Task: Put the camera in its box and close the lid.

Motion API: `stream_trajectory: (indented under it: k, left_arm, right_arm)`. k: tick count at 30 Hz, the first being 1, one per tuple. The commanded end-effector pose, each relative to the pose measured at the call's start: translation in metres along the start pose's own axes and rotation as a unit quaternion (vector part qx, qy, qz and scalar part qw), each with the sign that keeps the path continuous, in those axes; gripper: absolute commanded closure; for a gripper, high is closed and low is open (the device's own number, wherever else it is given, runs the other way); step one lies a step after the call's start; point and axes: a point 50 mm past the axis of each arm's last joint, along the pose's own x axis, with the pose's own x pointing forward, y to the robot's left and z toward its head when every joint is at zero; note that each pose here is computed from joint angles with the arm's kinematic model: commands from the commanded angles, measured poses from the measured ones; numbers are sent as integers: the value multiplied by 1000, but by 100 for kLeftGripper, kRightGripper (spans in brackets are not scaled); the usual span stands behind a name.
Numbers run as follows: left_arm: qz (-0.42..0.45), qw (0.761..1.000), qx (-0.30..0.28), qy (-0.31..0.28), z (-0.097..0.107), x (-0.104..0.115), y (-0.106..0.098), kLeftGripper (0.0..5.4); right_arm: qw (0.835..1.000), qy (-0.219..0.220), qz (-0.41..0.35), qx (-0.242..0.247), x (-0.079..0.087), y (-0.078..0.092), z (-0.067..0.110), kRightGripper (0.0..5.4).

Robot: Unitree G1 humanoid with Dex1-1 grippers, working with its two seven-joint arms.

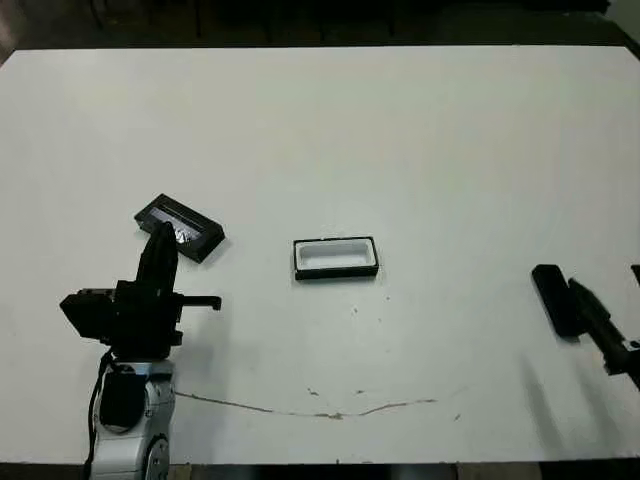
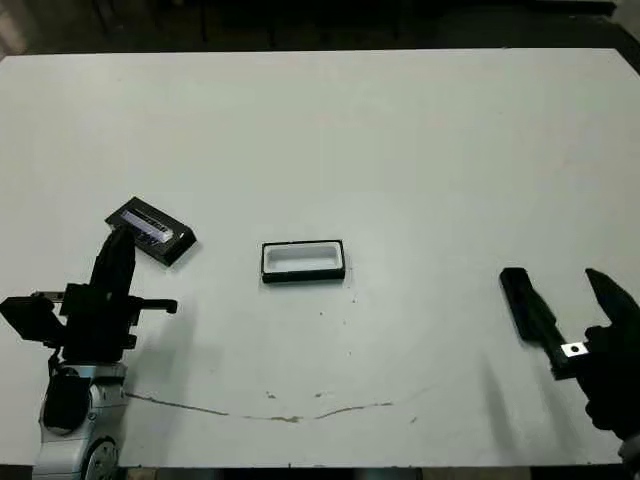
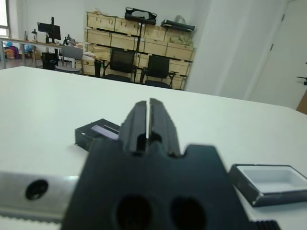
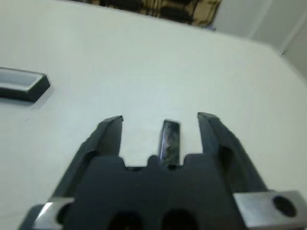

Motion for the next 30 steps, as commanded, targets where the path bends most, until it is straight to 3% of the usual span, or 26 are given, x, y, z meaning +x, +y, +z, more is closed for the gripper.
stream_trajectory:
  k: [1,9,30]
  left_arm:
    - [5,1000,4,18,-6,-3,4,540]
    - [4,1000,11,18,-5,-2,5,540]
    - [-2,1000,5,16,-7,-4,6,540]
  right_arm:
    - [999,23,18,26,2,-8,-8,145]
    - [998,33,16,44,3,-14,-17,1]
    - [996,71,5,59,9,-6,-50,1]
